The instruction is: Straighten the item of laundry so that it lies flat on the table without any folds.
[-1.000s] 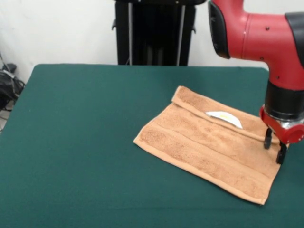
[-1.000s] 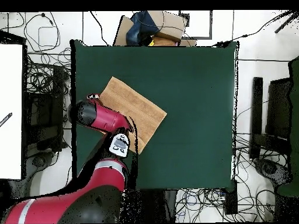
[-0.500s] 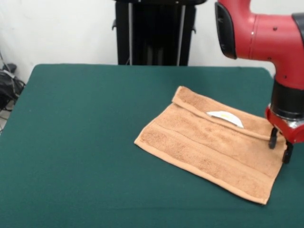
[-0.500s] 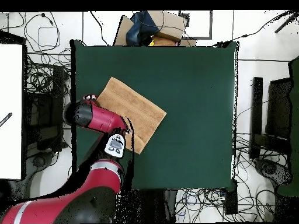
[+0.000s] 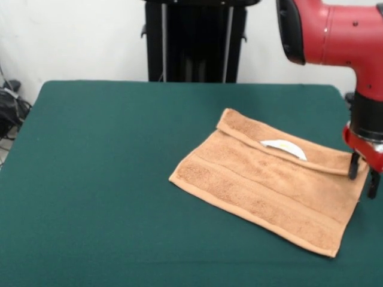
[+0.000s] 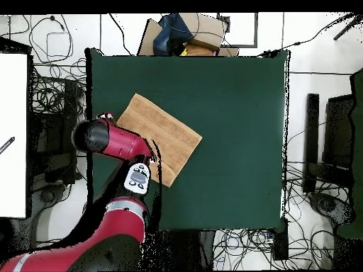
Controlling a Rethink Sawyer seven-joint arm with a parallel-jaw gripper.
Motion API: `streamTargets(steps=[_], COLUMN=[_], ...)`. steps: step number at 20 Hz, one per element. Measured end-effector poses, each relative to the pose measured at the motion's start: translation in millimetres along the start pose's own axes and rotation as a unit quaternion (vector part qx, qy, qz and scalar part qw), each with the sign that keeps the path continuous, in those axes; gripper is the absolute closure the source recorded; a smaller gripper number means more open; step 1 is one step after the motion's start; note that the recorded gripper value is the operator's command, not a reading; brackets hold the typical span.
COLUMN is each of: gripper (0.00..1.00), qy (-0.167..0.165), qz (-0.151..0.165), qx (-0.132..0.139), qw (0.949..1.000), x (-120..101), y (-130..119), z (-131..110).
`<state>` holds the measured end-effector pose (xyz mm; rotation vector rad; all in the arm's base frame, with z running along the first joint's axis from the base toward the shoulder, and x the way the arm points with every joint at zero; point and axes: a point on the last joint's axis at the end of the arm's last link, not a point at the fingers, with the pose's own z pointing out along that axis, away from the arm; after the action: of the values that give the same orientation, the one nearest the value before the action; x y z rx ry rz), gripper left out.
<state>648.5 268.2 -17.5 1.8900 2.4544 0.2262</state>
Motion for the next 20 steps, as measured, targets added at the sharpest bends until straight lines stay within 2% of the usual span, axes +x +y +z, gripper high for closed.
streamTargets(steps=[5,9,14,20], gripper=[0.00,0.00,0.00,0.00], qy=[0.010,0.010,0.010,0.010], qz=[-0.001,-0.001,-0.001,-0.003], qx=[-0.005,-0.012,-0.009,0.005], qw=[0.9999,0.9999,0.9999,0.9999], x=[4,4,4,6], y=[12,18,15,4], z=[-24,-32,-28,-12])
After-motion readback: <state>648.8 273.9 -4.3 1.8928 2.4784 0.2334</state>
